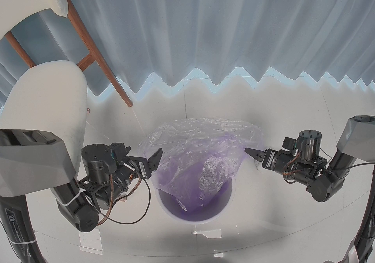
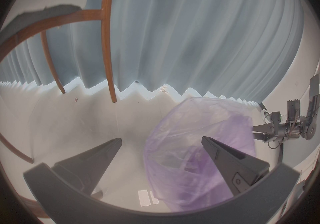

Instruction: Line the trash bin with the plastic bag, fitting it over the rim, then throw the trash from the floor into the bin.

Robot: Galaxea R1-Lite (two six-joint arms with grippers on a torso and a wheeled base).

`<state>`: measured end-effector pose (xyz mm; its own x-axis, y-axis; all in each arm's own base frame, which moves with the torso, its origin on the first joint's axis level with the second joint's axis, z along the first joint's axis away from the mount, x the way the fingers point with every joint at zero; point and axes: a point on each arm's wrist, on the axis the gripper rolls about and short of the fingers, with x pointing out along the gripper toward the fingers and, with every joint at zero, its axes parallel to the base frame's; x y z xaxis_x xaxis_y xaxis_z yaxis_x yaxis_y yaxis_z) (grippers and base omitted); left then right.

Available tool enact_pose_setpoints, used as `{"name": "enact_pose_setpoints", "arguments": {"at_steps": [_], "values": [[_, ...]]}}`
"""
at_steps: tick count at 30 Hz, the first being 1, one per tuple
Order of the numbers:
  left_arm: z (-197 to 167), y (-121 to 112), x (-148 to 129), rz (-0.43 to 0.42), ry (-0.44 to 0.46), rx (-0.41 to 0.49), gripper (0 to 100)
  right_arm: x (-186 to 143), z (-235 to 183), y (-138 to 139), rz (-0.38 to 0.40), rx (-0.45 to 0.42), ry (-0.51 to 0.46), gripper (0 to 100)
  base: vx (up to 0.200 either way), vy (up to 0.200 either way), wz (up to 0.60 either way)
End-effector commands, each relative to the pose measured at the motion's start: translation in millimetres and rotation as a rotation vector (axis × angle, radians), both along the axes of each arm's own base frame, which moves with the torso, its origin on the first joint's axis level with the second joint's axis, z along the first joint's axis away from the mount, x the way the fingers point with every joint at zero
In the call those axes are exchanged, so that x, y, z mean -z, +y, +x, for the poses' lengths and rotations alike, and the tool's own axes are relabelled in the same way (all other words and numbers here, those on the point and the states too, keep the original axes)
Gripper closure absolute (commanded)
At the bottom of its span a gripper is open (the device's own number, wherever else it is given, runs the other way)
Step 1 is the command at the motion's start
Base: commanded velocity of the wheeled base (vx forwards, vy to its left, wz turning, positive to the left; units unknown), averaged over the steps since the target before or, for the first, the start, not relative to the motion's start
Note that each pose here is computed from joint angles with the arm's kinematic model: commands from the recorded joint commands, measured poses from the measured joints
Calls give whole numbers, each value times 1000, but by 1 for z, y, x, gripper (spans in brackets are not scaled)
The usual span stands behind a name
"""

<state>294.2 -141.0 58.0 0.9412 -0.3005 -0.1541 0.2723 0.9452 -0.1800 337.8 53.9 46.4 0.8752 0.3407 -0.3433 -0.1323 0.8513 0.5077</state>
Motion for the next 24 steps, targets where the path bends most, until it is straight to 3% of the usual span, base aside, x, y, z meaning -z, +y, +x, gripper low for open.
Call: {"name": "enact_pose_setpoints", "arguments": {"at_steps": [1,7,16,24], "values": [[-27,-1,-18,-5,-15,101,0,-35,-22,11,10,-54,-31,0,0,0,0],[-37,-3,-11,5,20,153,0,-50,-40,17,8,-105,33,0,0,0,0],[-43,4,-18,42,-27,363,0,-56,-45,18,6,-114,25,0,0,0,0],[-31,1,-14,46,-38,370,0,-62,-49,18,6,-120,4,0,0,0,0]]}}
